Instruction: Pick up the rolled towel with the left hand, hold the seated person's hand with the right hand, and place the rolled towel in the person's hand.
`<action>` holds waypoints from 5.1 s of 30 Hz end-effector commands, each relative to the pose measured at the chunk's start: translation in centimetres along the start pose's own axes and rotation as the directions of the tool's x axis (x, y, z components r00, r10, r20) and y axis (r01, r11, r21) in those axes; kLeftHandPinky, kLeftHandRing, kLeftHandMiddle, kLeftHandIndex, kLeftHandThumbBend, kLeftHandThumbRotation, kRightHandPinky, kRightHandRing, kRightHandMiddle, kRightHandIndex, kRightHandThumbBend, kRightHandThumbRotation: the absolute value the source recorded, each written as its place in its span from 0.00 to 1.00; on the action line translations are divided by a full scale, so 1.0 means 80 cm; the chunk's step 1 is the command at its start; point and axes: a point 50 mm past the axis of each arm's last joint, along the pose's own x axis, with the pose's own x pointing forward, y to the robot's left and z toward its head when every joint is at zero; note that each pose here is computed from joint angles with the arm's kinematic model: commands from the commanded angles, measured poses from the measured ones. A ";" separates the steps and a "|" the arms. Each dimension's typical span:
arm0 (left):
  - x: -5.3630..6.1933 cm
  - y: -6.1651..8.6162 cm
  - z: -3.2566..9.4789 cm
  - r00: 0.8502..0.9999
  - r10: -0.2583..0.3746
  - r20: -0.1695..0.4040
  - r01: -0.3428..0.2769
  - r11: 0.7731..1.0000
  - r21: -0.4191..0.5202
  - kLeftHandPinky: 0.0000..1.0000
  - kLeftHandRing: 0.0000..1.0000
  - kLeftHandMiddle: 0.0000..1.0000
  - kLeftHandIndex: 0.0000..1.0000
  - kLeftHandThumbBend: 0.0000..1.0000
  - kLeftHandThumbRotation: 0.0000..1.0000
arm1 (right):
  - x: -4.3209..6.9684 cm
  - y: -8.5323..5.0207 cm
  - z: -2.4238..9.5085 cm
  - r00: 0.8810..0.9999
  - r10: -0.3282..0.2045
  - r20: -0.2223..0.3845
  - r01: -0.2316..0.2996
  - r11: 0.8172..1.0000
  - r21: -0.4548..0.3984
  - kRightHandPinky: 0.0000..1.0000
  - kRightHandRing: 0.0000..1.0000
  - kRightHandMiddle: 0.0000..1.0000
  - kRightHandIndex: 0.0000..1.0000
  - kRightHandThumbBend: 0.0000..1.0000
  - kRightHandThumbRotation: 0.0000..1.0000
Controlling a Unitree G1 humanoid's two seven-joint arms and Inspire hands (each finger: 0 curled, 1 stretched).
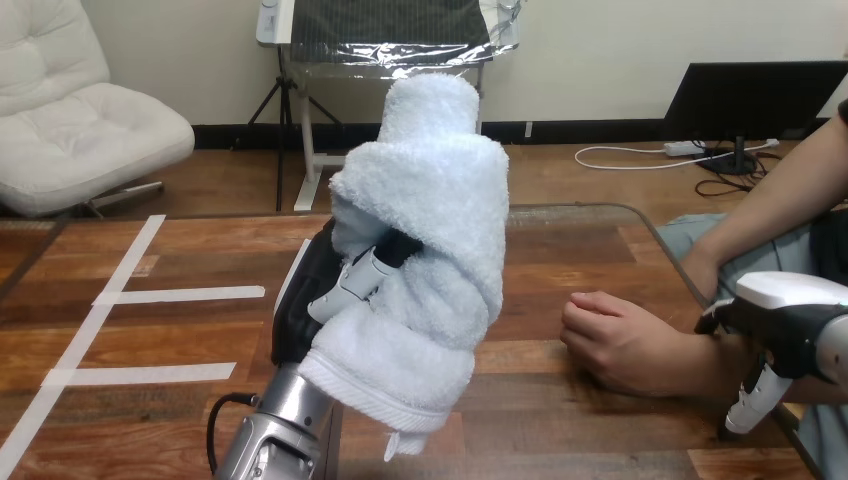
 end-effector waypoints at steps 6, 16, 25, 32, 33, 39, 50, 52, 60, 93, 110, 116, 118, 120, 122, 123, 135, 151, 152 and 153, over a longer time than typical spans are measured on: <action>0.019 -0.026 0.006 0.992 -0.057 0.109 0.064 0.996 -0.066 0.27 0.33 0.40 0.47 0.87 0.05 | 0.006 -0.027 -0.003 0.998 -0.051 -0.043 0.047 0.995 -0.085 0.91 0.95 0.95 0.89 0.78 0.06; 0.019 -0.025 0.007 0.993 -0.052 0.109 0.060 0.995 -0.076 0.27 0.33 0.40 0.47 0.87 0.06 | 0.015 -0.025 0.000 0.998 -0.030 -0.048 0.024 0.993 -0.119 0.93 0.97 0.96 0.90 0.77 0.11; 0.019 -0.025 0.007 0.993 -0.053 0.110 0.061 0.995 -0.073 0.27 0.33 0.40 0.47 0.87 0.05 | 0.025 -0.022 0.002 0.999 -0.004 -0.050 -0.002 0.991 -0.131 0.95 0.97 0.96 0.90 0.76 0.13; 0.019 -0.024 0.007 0.993 -0.052 0.110 0.060 0.996 -0.070 0.27 0.33 0.40 0.47 0.87 0.06 | 0.034 -0.018 0.005 0.999 0.022 -0.050 -0.030 0.985 -0.172 0.95 0.96 0.95 0.90 0.75 0.15; 0.019 -0.024 0.007 0.993 -0.052 0.110 0.060 0.996 -0.071 0.27 0.33 0.40 0.47 0.87 0.06 | 0.035 -0.018 0.005 0.999 0.023 -0.049 -0.031 0.984 -0.174 0.95 0.96 0.95 0.90 0.75 0.15; 0.018 -0.023 0.007 0.992 -0.050 0.112 0.058 0.996 -0.071 0.27 0.33 0.40 0.47 0.86 0.05 | 0.040 -0.015 0.009 0.999 0.026 -0.037 -0.033 0.981 -0.192 0.88 0.89 0.89 0.87 0.74 0.15; 0.017 -0.021 0.008 0.993 -0.038 0.111 0.045 0.997 -0.065 0.27 0.33 0.40 0.47 0.87 0.05 | 0.050 -0.009 0.013 1.000 -0.002 0.000 0.002 0.984 -0.176 0.52 0.61 0.68 0.77 0.74 0.07; 0.017 -0.021 0.008 0.993 -0.033 0.111 0.040 0.998 -0.058 0.27 0.33 0.40 0.47 0.87 0.05 | 0.052 -0.007 0.014 1.000 -0.013 0.014 0.015 0.986 -0.168 0.45 0.55 0.64 0.73 0.74 0.05; 0.016 -0.019 0.009 0.993 -0.023 0.112 0.031 0.997 -0.066 0.27 0.32 0.40 0.47 0.87 0.05 | 0.056 -0.003 0.014 0.999 -0.036 0.036 0.041 0.991 -0.127 0.29 0.39 0.51 0.56 0.75 0.01; 0.024 0.001 -0.002 0.995 0.081 0.051 -0.085 0.994 0.072 0.27 0.33 0.41 0.48 0.90 0.08 | 0.039 -0.011 0.003 0.978 -0.188 0.096 0.193 0.980 -0.048 0.25 0.37 0.47 0.48 0.77 0.00; 0.050 0.026 -0.027 0.978 0.209 -0.026 -0.196 0.948 0.250 0.26 0.33 0.41 0.46 0.94 0.14 | 0.016 -0.023 0.006 0.949 -0.284 0.137 0.282 0.959 0.031 0.27 0.38 0.46 0.50 0.79 0.00; 0.060 0.027 -0.036 0.973 0.221 -0.066 -0.201 0.953 0.228 0.25 0.33 0.40 0.46 0.95 0.15 | 0.007 -0.028 0.009 0.934 -0.323 0.154 0.315 0.946 0.071 0.24 0.34 0.43 0.50 0.80 0.00; 0.064 0.026 -0.038 0.972 0.220 -0.077 -0.198 0.954 0.225 0.25 0.33 0.40 0.46 0.94 0.15 | 0.004 -0.029 0.009 0.929 -0.335 0.159 0.326 0.942 0.080 0.22 0.31 0.41 0.49 0.80 0.00; 0.066 0.025 -0.040 0.972 0.221 -0.085 -0.197 0.955 0.223 0.25 0.33 0.40 0.46 0.95 0.15 | 0.002 -0.030 0.010 0.925 -0.342 0.162 0.333 0.939 0.084 0.22 0.31 0.41 0.49 0.81 0.00; 0.070 0.023 -0.043 0.970 0.224 -0.094 -0.198 0.954 0.224 0.25 0.32 0.40 0.46 0.94 0.15 | -0.001 -0.031 0.011 0.921 -0.353 0.166 0.343 0.935 0.087 0.21 0.31 0.40 0.49 0.81 0.00; 0.072 0.023 -0.043 0.970 0.225 -0.096 -0.199 0.954 0.225 0.25 0.32 0.40 0.46 0.94 0.15 | -0.002 -0.032 0.011 0.919 -0.356 0.167 0.346 0.934 0.088 0.21 0.31 0.40 0.49 0.81 0.00; 0.090 0.007 -0.054 0.967 0.218 -0.130 -0.183 0.954 0.238 0.24 0.33 0.41 0.46 0.89 0.13 | -0.018 -0.041 0.018 0.894 -0.408 0.185 0.393 0.912 0.114 0.22 0.30 0.40 0.49 0.82 0.00; 0.110 -0.021 -0.066 0.971 0.186 -0.151 -0.152 0.965 0.213 0.24 0.33 0.41 0.47 0.79 0.08 | -0.037 -0.050 0.026 0.866 -0.454 0.207 0.433 0.890 0.141 0.20 0.28 0.37 0.48 0.82 0.00; 0.111 -0.023 -0.066 0.971 0.184 -0.153 -0.150 0.966 0.210 0.24 0.33 0.41 0.48 0.78 0.08 | -0.037 -0.051 0.026 0.865 -0.457 0.207 0.435 0.889 0.142 0.21 0.28 0.38 0.48 0.82 0.00; 0.111 -0.024 -0.067 0.971 0.183 -0.154 -0.149 0.967 0.208 0.24 0.33 0.42 0.48 0.77 0.07 | -0.038 -0.051 0.027 0.864 -0.458 0.207 0.437 0.888 0.143 0.21 0.29 0.39 0.49 0.82 0.00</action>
